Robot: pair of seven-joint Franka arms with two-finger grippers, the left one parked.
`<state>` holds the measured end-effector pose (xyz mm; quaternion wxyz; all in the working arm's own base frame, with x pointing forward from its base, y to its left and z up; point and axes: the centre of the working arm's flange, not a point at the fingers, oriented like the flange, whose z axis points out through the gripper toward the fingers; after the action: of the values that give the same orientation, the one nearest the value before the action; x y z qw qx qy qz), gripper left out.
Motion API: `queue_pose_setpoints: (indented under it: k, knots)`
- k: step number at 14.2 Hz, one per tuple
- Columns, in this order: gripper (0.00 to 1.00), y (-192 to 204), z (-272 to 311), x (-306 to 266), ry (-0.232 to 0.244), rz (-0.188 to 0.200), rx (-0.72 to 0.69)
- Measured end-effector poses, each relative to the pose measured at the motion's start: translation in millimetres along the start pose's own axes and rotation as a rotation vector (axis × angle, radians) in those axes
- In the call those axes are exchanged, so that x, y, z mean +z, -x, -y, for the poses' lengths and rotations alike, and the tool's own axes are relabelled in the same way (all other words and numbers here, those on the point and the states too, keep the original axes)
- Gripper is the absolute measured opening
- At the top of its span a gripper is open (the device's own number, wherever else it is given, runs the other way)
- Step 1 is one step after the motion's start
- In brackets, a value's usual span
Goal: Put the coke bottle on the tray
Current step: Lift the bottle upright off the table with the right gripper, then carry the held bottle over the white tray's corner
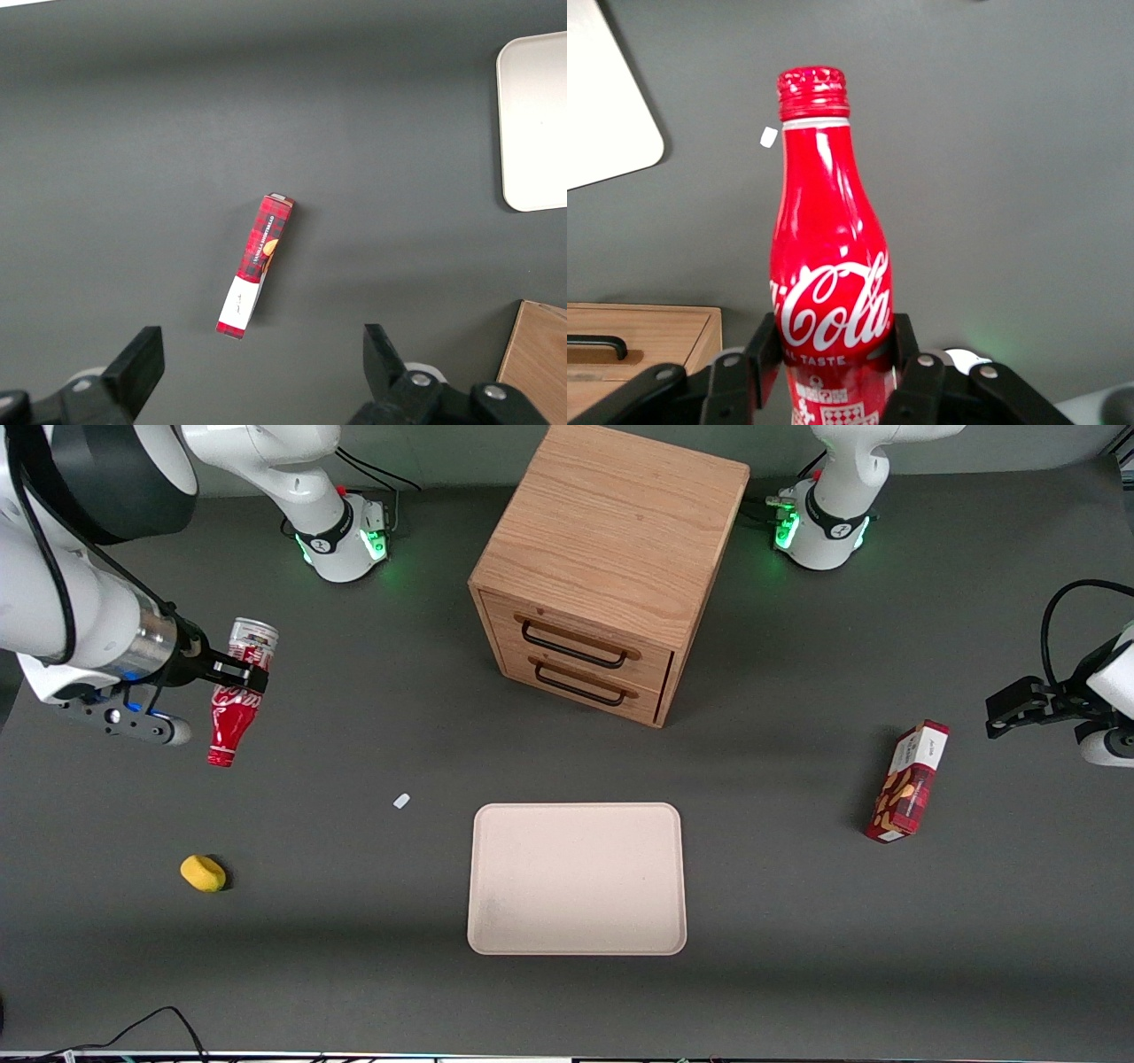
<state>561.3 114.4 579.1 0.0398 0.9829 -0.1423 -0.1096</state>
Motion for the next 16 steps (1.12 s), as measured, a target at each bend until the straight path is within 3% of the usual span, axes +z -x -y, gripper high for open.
queue_pose_setpoints:
  k: [4, 10, 12, 16]
  knots:
    - [0.55, -30, 27, 14, -0.011, 0.025, -0.03]
    - [0.55, -58, 150, 61, -0.015, 0.035, -0.097]
    - [0.55, -65, 188, 86, -0.018, -0.002, -0.118]
    - [0.55, -82, 265, 161, -0.036, -0.133, -0.096]
